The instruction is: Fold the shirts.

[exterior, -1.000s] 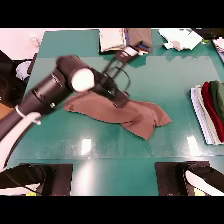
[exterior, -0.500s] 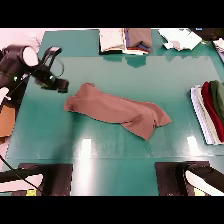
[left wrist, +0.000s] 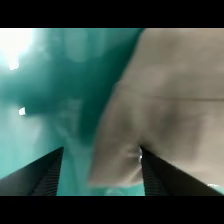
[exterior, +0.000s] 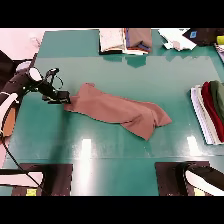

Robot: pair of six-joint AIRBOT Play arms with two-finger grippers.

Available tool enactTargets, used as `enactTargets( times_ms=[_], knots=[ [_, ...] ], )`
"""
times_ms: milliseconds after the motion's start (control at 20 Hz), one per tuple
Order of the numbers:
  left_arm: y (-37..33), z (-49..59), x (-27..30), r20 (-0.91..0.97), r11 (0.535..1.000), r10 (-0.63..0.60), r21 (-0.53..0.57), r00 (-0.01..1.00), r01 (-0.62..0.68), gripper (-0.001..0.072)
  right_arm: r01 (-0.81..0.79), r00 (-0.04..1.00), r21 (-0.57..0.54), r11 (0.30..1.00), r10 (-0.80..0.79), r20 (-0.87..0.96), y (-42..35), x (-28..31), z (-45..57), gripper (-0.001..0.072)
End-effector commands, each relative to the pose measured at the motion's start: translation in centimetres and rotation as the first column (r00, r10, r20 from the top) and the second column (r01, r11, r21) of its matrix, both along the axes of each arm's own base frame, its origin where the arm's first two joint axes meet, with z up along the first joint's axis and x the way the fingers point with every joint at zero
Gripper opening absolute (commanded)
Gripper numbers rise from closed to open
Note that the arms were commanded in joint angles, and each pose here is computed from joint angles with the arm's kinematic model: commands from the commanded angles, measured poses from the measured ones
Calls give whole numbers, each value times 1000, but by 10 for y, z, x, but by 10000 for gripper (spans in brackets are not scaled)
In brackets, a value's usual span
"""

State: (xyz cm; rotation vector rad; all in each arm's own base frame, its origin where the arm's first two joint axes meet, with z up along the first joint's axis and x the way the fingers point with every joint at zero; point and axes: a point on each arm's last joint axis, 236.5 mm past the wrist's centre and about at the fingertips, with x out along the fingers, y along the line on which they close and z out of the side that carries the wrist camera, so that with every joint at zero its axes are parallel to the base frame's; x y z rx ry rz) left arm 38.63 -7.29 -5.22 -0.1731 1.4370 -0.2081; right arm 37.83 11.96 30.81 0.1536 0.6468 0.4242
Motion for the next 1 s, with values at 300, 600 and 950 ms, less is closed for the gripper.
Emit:
enactTargets(
  times_ms=[300, 600, 950],
  knots=[
    [-10, 12, 10, 78, 997, -55, -42, 995, 58, 24, 86, 928, -192, 978, -149, -342, -49, -13, -133, 18],
    [-2, 43, 20, 185, 998, -57, -4, 981, 59, 24, 210, 662, -280, 937, -347, -664, -120, -97, -288, 461],
    [-3, 42, 15, 166, 998, -61, -9, 984, 64, 24, 275, 536, -123, 954, -258, -803, -86, -91, -374, 495]
  ],
)
